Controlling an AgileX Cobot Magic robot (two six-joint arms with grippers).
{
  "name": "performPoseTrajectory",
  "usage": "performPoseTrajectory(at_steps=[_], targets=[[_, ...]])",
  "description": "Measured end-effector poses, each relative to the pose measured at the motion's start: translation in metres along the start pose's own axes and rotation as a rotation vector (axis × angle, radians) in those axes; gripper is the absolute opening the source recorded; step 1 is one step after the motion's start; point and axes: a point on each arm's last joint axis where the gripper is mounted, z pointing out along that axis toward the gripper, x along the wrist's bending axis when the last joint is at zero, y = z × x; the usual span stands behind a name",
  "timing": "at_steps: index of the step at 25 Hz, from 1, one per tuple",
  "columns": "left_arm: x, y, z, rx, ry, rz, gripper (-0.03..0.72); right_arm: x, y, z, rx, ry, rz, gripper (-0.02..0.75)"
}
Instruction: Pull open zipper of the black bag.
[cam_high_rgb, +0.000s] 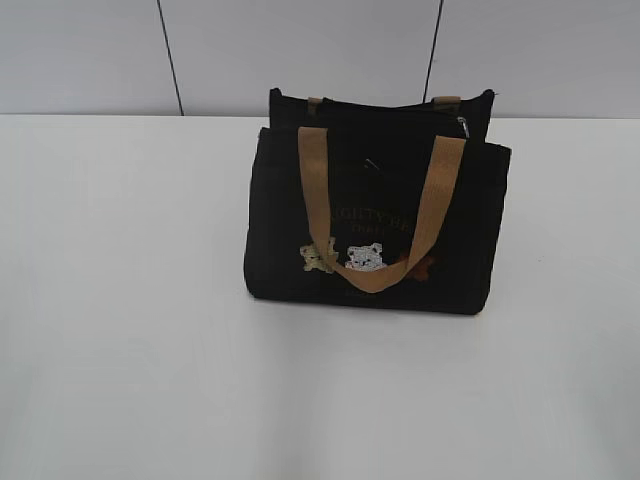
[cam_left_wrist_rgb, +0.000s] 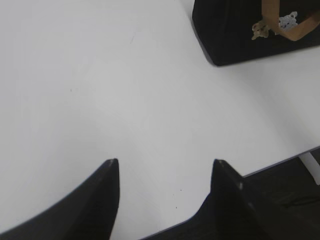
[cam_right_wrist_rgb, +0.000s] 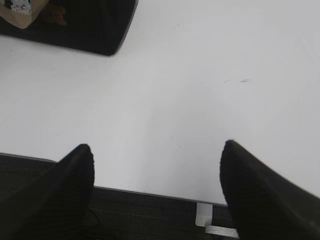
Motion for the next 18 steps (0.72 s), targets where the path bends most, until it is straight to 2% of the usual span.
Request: performPoseTrajectory(at_steps=[6,14,18], targets=[[0.0,-0.001,-0.003,-0.018,0.021,-0.01,0.43,0.0,0.0,0.0,-0.004,0.0,0.002,0.592],[-0.003,-0.011,-0.017,-0.115,0.132,-0.059,0.429,0.003,-0.009,-0.013,-0.118,-0.037,0.001,0.592],[-0.005,-0.014,-0.021,-0.146,0.194,-0.086,0.429,0.004,-0.01,-0.014,-0.129,-0.062,0.018,0.592]])
